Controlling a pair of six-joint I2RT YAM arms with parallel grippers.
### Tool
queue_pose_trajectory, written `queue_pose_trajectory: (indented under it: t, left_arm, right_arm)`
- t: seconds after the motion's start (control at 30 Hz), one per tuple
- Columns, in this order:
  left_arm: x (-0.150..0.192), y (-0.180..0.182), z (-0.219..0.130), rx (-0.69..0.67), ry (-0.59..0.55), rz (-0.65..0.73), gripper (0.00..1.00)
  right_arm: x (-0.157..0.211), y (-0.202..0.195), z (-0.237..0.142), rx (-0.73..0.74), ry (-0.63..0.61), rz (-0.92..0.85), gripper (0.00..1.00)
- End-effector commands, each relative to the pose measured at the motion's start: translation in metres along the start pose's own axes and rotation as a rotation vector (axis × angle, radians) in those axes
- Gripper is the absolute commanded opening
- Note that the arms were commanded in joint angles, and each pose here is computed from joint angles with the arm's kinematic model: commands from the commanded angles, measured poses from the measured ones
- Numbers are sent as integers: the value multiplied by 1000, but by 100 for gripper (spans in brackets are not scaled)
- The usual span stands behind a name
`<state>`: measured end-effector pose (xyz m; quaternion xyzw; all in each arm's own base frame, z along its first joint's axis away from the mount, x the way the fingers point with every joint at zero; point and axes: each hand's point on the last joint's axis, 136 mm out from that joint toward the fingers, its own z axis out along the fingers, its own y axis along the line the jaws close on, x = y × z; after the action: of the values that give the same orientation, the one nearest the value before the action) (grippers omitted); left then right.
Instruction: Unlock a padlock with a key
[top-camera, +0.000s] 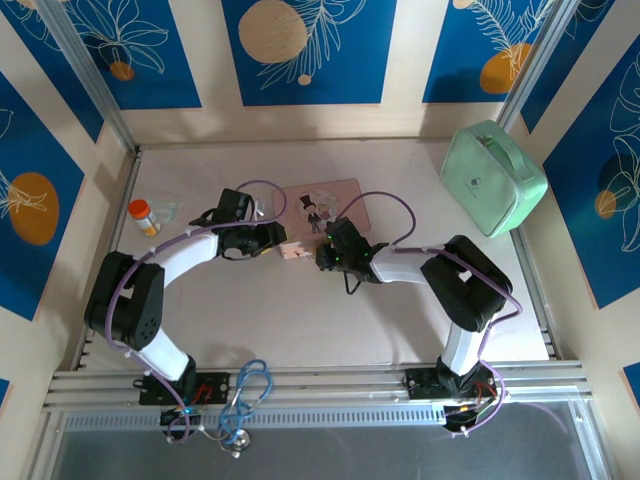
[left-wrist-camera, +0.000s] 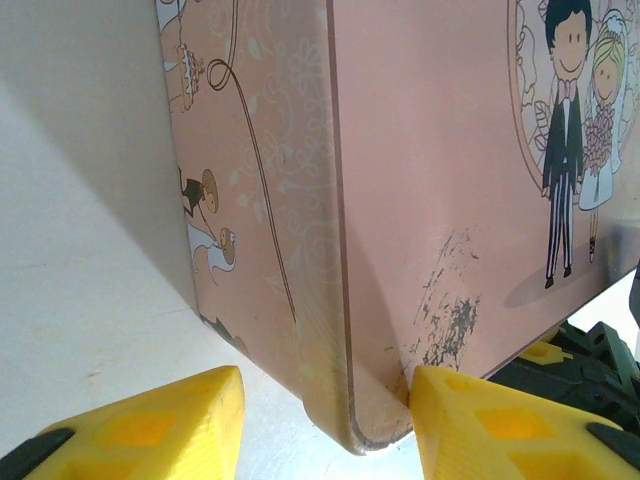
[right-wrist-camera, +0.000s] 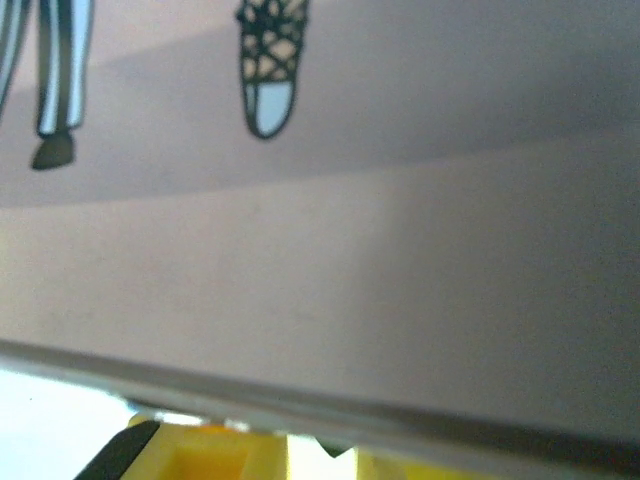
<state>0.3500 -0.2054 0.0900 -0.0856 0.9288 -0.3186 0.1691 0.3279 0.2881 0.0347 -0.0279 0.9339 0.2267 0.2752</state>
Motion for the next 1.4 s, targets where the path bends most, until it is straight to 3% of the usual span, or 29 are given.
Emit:
queue_pose_trajectory:
  t: [0.0, 0.33, 0.83, 1.37]
  left_arm:
    - [2, 8, 7, -28, 7, 0, 47]
    - [2, 10, 9, -23, 1, -15, 46]
    - [-3, 14, 7, -13, -13, -36, 44]
    - [7, 23, 9, -19, 2, -42, 43]
  right_arm:
    - [10, 11, -6, -36, 44, 19, 0]
    - [12, 18, -15, -154, 52, 117, 0]
    - [2, 9, -36, -264, -55, 192, 0]
    - [-5, 1, -42, -307, -111, 265, 0]
